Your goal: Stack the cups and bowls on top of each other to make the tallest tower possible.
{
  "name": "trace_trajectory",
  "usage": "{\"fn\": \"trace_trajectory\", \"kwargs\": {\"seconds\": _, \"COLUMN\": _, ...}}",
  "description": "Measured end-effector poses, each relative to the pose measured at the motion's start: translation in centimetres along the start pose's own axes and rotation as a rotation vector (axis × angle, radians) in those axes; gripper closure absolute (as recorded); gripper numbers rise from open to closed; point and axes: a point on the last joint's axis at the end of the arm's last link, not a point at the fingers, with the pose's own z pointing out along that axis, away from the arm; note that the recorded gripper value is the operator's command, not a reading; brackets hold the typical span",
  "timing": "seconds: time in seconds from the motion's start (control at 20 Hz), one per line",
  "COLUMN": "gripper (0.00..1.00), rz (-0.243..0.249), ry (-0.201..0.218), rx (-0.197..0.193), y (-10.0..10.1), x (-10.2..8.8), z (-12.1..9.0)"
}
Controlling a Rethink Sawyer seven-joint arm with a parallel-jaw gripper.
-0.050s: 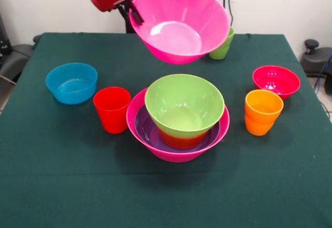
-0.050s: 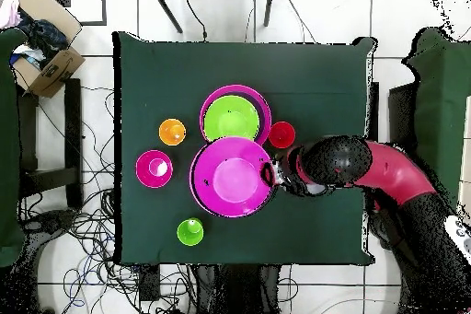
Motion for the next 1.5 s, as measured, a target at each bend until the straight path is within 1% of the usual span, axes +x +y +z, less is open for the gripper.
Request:
{"fn": "trace_trajectory", "kwargs": {"seconds": 0.1, "gripper": 1.0, "rz": -0.009, "ry": 0.001, "rx": 0.003, "y": 0.5, "x": -0.5, "z": 0.1}}
{"fn": "trace_trajectory", "kwargs": {"seconds": 0.3, "gripper": 1.0, "rz": -0.034, "ry": 0.002, "rx": 0.001, "y": 1.8, "x": -1.9, "z": 0.9}}
{"fn": "trace_trajectory", "kwargs": {"seconds": 0.35, "gripper": 1.0, "rz": -0.043, "ry": -0.001, "rx": 0.001, "y": 2.2, "x": -2.8, "z": 1.2}}
{"fn": "trace_trajectory", "kwargs": {"seconds": 0.5, "gripper": 1.0, "rz": -0.048, "ry": -0.007, "rx": 0.003, "y": 2.4, "x": -3.4, "z": 1.2}}
{"fn": "trace_trajectory", "kwargs": {"seconds": 0.55, "gripper": 1.0, "rz": -0.05, "ry": -0.015, "rx": 0.009, "y": 2.5, "x": -4.0, "z": 1.0}}
{"fn": "trace_trajectory", "kwargs": {"seconds": 1.0, "gripper": 1.0, "rz": -0.041, "ry": -0.076, "rx": 0.039, "y": 1.5, "x": -6.7, "z": -1.0}}
{"fn": "trace_trajectory", "kwargs": {"seconds": 1.1, "gripper": 1.0, "rz": -0.037, "ry": -0.098, "rx": 0.041, "y": 1.1, "x": -8.0, "z": -1.4}}
{"fn": "trace_trajectory", "kwargs": {"seconds": 1.35, "gripper": 1.0, "rz": -0.035, "ry": -0.126, "rx": 0.039, "y": 0.7, "x": -10.2, "z": -1.6}}
{"fn": "trace_trajectory", "kwargs": {"seconds": 1.5, "gripper": 1.0, "rz": -0.033, "ry": -0.132, "rx": 0.034, "y": 0.6, "x": -10.8, "z": -1.3}}
